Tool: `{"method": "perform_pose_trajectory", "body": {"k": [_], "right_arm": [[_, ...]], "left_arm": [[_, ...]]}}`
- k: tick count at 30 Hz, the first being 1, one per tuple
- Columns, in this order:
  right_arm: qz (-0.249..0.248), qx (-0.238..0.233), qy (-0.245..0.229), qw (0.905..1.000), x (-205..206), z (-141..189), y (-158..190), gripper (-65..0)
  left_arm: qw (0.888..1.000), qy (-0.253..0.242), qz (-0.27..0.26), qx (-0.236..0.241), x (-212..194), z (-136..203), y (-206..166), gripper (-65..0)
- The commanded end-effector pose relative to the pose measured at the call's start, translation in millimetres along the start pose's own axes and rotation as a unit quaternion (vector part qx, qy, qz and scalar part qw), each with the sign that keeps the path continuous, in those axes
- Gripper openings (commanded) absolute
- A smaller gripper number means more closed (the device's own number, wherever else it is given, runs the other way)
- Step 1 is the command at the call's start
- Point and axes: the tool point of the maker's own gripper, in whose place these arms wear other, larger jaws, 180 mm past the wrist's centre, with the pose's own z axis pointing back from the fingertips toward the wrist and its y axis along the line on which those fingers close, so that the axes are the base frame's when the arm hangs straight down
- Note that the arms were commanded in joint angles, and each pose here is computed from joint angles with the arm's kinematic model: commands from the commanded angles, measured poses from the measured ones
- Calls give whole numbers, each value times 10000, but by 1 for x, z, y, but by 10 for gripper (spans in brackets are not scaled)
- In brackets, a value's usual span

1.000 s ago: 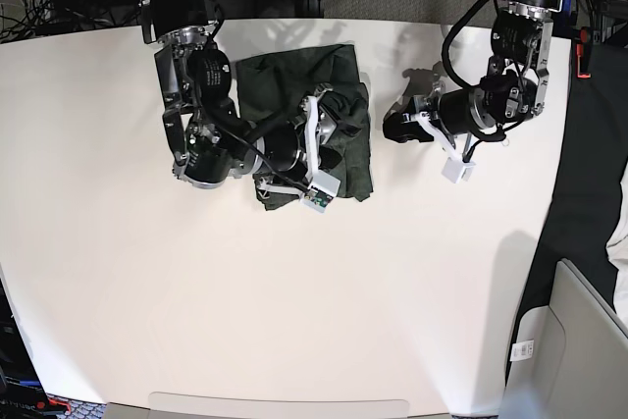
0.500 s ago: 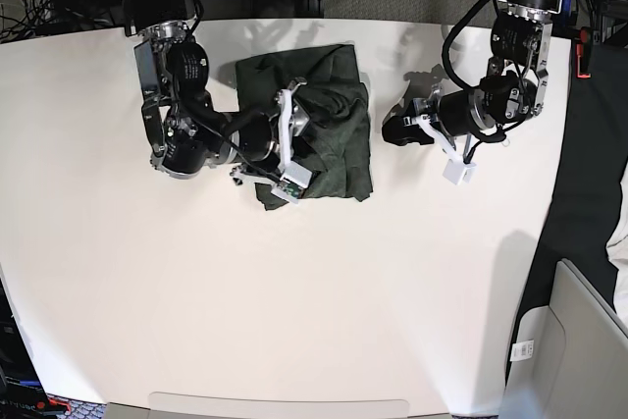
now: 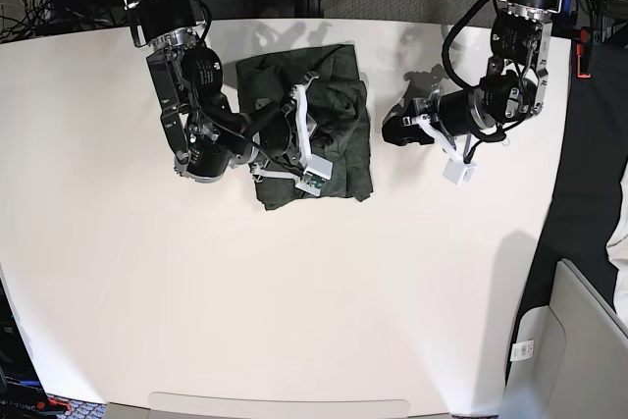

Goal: Fold the T-shirt properly
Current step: 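Regrasp the folded shirt with the right gripper and press it toward the left gripper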

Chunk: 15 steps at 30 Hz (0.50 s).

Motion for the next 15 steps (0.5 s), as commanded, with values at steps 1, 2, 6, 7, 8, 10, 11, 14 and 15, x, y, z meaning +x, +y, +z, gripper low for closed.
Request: {"method": "perform_pose_trajectory", "body": {"k": [1, 2, 6, 7, 8, 10, 11, 14, 15], "right_arm": [[180, 20, -335, 9993, 25, 6, 2, -627], [189, 57, -374, 9991, 28, 5, 5, -627], [375, 244, -454, 9980, 45, -4, 20, -627], [508, 336, -397, 9974, 47, -8, 28, -627], [623, 432, -319, 9966, 46, -13, 37, -627], [881, 623, -155, 9940, 45, -23, 54, -627], [1064, 719, -49, 9917, 45, -28, 63, -627], [1363, 940, 276, 9858, 37, -41, 80, -627], [1434, 1008, 393, 9837, 33, -46, 84, -627]], "left_arm": [[9998, -43, -84, 158, 6, 5, 6, -530], [9998, -43, -84, 158, 6, 5, 6, -530], [9998, -42, -77, 163, 6, 5, 6, -530], [9998, -42, -77, 163, 6, 5, 6, -530], [9998, -46, -86, 167, 7, 5, 6, -530], [9998, -43, -80, 170, 7, 5, 7, -530], [9998, -49, -85, 169, 7, 5, 7, -530], [9998, -49, -85, 169, 7, 5, 7, -530], [9998, -49, -85, 169, 7, 5, 7, -530]]}}
